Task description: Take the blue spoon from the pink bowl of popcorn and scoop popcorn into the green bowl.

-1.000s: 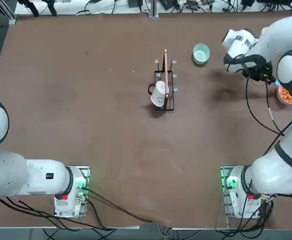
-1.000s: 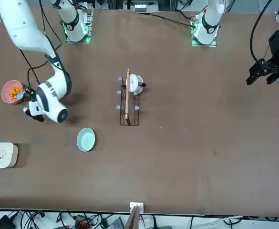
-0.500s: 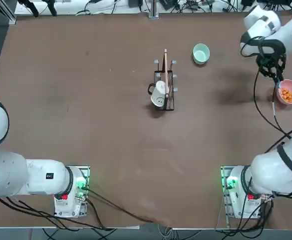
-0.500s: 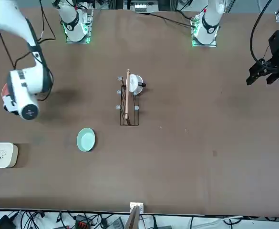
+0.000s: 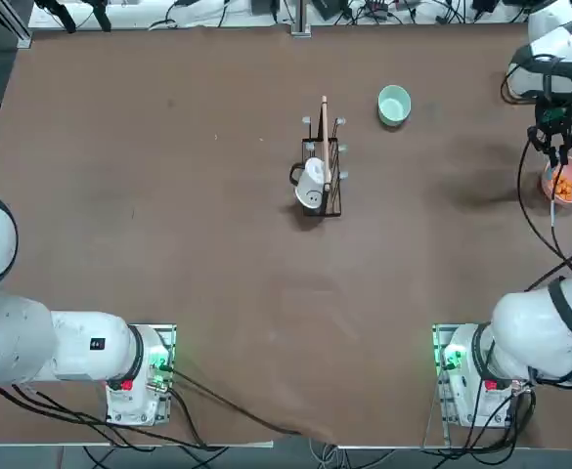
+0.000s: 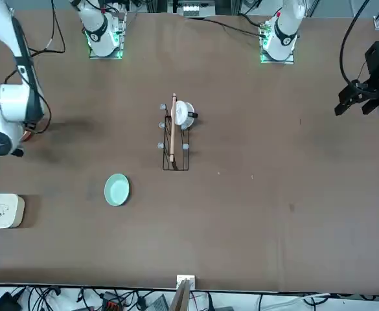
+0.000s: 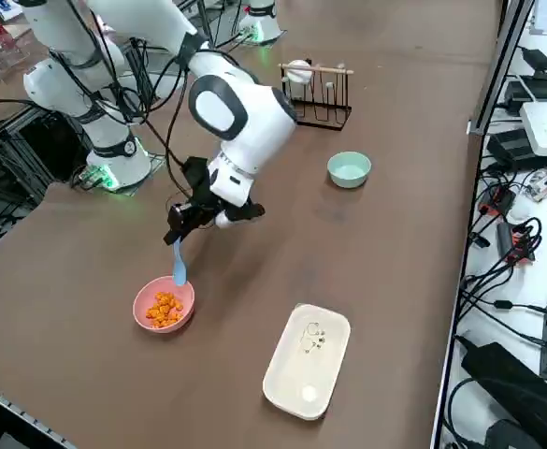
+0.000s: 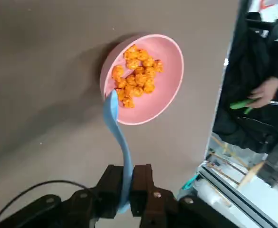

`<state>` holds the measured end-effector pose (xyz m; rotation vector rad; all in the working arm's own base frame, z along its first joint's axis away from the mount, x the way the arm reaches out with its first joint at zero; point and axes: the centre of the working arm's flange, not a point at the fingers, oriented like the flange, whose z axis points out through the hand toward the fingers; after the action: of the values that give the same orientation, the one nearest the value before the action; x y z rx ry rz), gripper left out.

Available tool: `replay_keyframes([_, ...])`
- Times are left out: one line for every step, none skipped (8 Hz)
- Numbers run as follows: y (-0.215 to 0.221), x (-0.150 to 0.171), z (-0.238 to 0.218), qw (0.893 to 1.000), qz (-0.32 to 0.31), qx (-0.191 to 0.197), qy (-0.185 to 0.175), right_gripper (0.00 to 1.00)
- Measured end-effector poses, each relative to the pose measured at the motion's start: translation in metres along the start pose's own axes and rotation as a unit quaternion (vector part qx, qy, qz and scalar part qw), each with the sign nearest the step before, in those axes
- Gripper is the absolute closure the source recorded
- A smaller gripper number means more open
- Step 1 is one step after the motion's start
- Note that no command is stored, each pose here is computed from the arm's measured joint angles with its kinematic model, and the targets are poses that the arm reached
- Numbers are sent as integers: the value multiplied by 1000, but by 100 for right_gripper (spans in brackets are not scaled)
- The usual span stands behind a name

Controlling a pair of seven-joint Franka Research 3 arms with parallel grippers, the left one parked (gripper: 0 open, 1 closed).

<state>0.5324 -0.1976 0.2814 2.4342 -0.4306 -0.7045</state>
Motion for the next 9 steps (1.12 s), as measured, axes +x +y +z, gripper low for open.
replay_keyframes([11, 2, 3, 1000, -8, 14, -2, 87])
replay_keyframes([22, 5, 10, 999, -18, 26, -4, 87])
replay_keyframes([30, 8, 17, 999, -25, 38, -5, 87])
replay_keyframes([36, 12, 26, 999, -28, 45, -5, 87])
replay_keyframes([38, 17, 36, 998, -32, 53, -2, 87])
replay_keyframes([39, 23, 46, 998, -32, 60, 1, 87])
replay_keyframes([38, 28, 55, 997, -32, 64, 1, 87])
replay_keyframes([41, 29, 57, 998, -25, 64, -1, 87])
replay_keyframes([45, 30, 59, 998, -11, 64, -1, 87])
